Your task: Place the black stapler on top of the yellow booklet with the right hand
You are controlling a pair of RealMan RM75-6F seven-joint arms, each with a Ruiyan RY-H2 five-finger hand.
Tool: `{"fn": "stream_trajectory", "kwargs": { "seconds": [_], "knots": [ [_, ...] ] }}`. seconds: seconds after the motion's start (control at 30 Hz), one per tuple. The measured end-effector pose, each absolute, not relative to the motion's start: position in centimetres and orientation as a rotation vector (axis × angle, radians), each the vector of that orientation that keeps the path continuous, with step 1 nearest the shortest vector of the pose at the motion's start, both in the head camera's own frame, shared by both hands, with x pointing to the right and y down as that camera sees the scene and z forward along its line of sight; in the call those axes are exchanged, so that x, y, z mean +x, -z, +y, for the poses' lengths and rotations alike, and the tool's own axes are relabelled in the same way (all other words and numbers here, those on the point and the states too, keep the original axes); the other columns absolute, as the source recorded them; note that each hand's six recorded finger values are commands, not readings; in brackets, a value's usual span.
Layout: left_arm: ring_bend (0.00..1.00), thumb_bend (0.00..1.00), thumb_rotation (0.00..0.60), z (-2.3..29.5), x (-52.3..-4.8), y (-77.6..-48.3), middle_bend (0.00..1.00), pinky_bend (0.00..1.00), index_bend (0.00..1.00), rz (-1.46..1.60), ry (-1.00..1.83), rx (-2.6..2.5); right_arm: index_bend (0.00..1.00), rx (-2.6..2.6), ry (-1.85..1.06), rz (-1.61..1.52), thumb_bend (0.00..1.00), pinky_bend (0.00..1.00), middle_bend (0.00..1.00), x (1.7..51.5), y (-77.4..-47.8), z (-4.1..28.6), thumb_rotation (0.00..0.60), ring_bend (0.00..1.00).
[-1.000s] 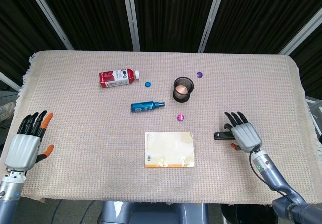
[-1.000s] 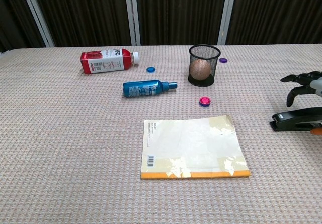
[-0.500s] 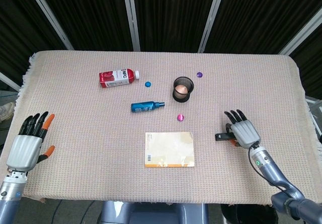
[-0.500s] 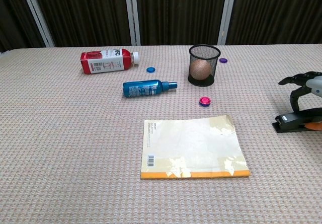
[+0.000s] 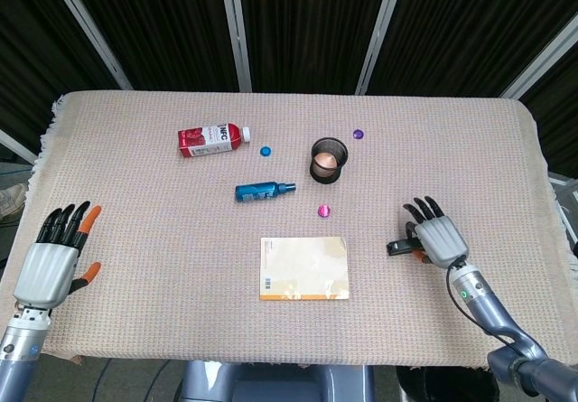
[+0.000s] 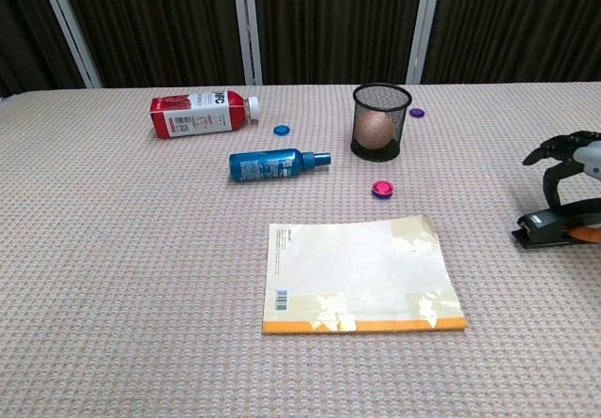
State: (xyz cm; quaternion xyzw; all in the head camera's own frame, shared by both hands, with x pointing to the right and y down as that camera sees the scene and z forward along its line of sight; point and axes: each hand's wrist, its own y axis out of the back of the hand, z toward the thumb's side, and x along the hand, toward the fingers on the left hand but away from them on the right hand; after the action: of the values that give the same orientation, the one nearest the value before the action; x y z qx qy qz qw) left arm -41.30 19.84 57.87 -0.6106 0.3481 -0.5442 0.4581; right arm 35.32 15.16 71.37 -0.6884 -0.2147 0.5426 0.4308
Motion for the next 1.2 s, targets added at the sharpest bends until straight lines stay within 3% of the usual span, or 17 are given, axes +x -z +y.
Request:
{"fn": "stream_trajectory", "kwargs": {
  "seconds": [0.73, 1.2],
  "knots": [
    [0.00, 0.25, 0.600, 16.9, -40.8, -59.2, 0.00, 0.08, 0.00, 0.825, 1.311, -1.581, 0.61, -1.600, -1.311, -0.556, 0.36, 0.00, 0.12, 27.1, -66.8, 20.0, 0.600, 0.00],
    [0.00, 0.26, 0.600, 15.5, -41.9, -59.9, 0.00, 0.08, 0.00, 0.860, 1.342, -1.587, 0.61, -1.687, -1.220, -0.563, 0.36, 0.00, 0.12, 18.4, -67.8, 22.4, 0.600, 0.00]
  ]
}}
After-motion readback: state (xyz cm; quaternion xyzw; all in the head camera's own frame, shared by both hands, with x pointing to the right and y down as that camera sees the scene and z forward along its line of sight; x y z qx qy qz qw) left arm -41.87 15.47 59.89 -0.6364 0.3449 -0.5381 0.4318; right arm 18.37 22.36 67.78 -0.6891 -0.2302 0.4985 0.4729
